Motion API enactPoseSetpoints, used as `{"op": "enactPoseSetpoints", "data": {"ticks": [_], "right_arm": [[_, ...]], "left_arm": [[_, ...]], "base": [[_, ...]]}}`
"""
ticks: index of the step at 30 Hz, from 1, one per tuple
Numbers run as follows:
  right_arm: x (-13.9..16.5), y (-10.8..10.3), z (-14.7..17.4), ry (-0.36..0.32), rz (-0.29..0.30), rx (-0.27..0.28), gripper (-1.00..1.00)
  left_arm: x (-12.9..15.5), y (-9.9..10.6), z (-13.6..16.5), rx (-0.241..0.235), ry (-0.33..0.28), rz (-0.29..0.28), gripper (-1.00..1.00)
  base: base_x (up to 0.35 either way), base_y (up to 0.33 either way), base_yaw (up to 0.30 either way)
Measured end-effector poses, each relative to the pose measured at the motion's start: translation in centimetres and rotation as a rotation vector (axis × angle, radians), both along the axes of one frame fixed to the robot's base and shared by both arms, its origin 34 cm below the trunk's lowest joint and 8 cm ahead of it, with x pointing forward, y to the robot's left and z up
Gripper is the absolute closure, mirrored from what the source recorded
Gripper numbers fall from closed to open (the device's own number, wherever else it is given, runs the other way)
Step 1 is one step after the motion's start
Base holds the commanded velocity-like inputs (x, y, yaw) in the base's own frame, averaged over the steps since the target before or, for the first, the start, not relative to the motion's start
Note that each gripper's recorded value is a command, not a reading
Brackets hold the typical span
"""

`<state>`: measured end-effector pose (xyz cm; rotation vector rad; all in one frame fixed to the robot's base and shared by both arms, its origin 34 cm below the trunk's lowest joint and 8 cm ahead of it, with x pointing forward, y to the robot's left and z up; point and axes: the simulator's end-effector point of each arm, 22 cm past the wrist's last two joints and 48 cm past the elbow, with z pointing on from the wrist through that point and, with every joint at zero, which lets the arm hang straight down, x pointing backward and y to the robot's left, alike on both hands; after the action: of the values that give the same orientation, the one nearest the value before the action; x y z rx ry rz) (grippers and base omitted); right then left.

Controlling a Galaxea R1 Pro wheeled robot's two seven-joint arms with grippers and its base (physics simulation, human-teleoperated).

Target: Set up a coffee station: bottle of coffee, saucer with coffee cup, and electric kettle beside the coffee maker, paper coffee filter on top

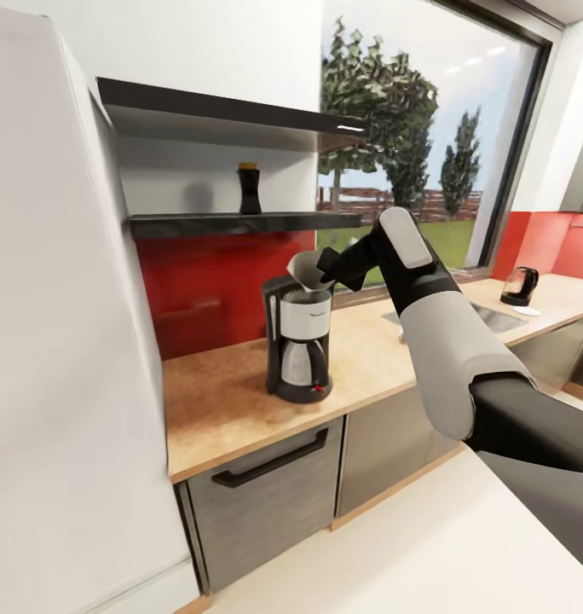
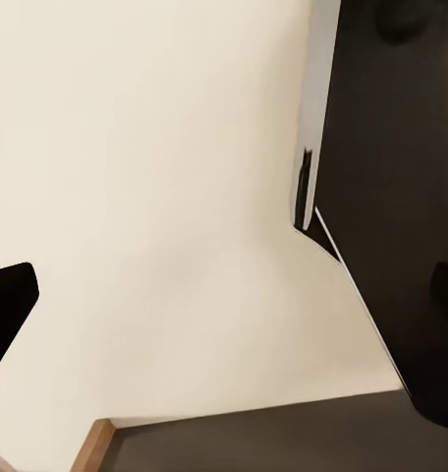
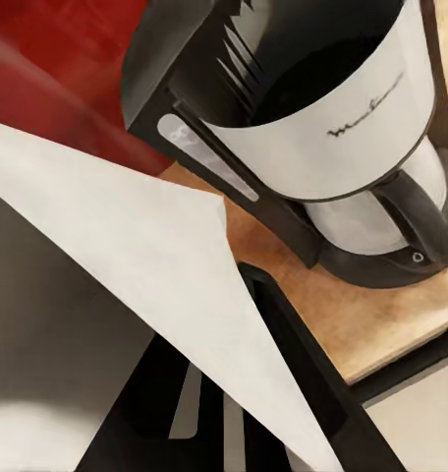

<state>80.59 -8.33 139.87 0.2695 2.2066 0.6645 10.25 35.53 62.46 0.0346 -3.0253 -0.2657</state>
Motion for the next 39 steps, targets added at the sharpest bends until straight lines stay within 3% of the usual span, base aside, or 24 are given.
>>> {"op": "enactPoseSetpoints", "data": {"ticks": [18,39], "right_arm": [[0.0,-0.2,-2.3,0.048,-0.01,-0.067,1.0],[0.0,-0.1,-2.1,0.045,-0.009,-0.054,1.0]], "left_arm": [[-0.1,0.1,0.0,0.003,0.003,0.001,-1.0],[-0.1,0.1,0.0,0.002,0.003,0.0,-1.0]], "base": [[0.043,-0.025,0.0],[0.0,0.0,0.0]]}}
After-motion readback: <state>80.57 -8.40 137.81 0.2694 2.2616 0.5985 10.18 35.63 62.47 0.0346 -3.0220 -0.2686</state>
